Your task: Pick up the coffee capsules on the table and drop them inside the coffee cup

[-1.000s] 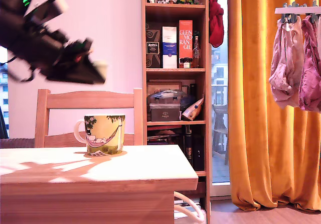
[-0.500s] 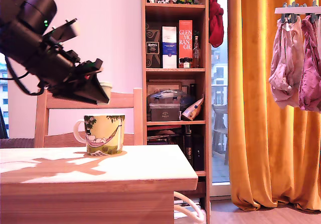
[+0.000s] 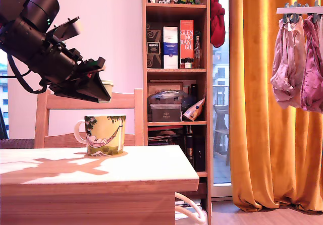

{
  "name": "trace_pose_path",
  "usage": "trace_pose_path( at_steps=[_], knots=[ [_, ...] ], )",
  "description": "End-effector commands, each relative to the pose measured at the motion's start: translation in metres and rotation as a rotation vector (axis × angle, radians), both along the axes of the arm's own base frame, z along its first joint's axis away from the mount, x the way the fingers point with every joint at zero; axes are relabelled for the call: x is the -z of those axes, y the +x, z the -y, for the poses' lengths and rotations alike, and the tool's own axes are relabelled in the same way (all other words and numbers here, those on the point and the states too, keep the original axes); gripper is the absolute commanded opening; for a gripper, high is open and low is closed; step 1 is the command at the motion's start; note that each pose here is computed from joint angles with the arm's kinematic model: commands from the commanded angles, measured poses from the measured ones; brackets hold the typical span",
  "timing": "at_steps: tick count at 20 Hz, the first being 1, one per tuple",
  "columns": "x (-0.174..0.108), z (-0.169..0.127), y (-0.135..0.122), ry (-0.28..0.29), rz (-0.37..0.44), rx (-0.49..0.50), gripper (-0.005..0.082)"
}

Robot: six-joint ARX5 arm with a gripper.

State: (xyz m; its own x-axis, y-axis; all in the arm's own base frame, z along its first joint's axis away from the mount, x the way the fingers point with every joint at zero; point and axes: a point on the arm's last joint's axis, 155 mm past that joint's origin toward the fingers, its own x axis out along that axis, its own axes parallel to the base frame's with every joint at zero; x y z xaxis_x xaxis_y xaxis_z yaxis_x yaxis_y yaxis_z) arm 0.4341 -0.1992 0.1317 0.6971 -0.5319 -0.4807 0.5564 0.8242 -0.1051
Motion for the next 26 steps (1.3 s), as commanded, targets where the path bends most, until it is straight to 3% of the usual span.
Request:
trace_pose_path(
  at_steps=[1,8,10,13,22,24,26],
  knots=[
    [0.005,0.004,-0.001,0.007,-0.008,0.005,0.0157],
    [0.006,0.003,-0.001,0.009,-0.009,0.004,0.0176],
    [0.006,0.003,-0.001,0.009,-0.009,0.003,0.0268],
    [0.006,0.003,-0.001,0.009,-0.012,0.004,0.0519],
    [0.008,0.003,-0.003,0.012,-0.023,0.006,0.0511],
    [0.004,0.003,-0.005,0.011,-0.019,0.007,0.0427],
    [-0.003,0.004,-0.009,0.001,-0.017,0.021,0.0238]
  ],
)
